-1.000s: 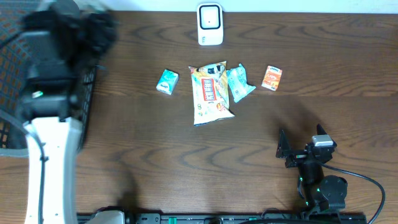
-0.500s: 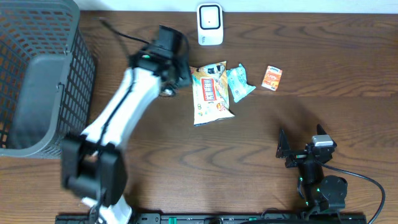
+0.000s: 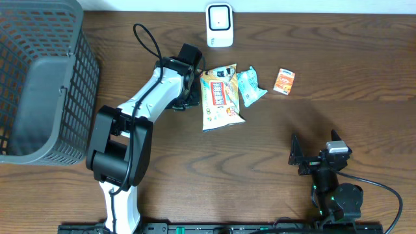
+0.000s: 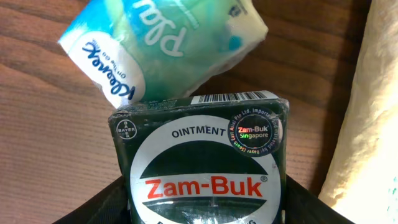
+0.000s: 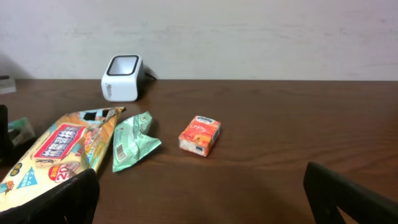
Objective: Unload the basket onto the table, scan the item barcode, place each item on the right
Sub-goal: 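Carry the Zam-Buk tin to the scanner and hold it beneath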
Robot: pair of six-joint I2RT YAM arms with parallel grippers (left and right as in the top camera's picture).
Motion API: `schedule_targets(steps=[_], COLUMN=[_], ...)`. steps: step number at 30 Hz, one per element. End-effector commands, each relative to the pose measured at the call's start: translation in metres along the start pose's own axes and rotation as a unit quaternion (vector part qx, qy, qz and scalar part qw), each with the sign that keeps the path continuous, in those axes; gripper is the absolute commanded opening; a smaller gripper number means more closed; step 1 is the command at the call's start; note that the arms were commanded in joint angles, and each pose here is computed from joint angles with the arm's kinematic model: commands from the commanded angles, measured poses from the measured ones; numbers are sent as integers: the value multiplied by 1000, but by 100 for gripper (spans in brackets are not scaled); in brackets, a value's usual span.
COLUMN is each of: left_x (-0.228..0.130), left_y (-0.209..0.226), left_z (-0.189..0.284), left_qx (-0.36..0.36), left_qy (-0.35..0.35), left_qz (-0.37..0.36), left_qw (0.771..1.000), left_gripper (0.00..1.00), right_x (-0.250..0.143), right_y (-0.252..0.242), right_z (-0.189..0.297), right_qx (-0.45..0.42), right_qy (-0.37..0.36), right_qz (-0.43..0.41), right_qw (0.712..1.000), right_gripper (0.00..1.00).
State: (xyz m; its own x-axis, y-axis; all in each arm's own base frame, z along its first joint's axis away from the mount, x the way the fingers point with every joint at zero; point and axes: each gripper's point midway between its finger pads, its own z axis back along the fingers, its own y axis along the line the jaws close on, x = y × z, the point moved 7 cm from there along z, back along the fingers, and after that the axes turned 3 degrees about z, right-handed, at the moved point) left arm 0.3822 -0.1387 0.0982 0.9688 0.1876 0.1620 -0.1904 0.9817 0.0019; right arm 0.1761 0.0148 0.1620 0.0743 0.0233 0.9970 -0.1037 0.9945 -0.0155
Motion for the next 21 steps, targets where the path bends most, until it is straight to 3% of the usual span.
schedule_targets(steps=[1,6,13,21], left_x=[5,4,6,13], left_y=[-1,-4,-4,-1], left_z=[6,7,19,64], left_qx=[-7,-19,-21,-45], left_qy=[-6,-1,-5,-56], left_qz=[-6,-23,-38,-32], left_qw=[1000,1000,999,997], left_gripper=[61,70,70,70], right_x=[-1,-1,-1,-1], right_y=[-2,-2,-2,-2], right_z=[0,0,0,0], right_qx=[-8,-8,-8,-8], right_qy=[3,3,3,3], right_qz=[-4,-4,-4,-4], right_qw=[1000,1000,1000,1000], right_gripper=[99,99,99,99])
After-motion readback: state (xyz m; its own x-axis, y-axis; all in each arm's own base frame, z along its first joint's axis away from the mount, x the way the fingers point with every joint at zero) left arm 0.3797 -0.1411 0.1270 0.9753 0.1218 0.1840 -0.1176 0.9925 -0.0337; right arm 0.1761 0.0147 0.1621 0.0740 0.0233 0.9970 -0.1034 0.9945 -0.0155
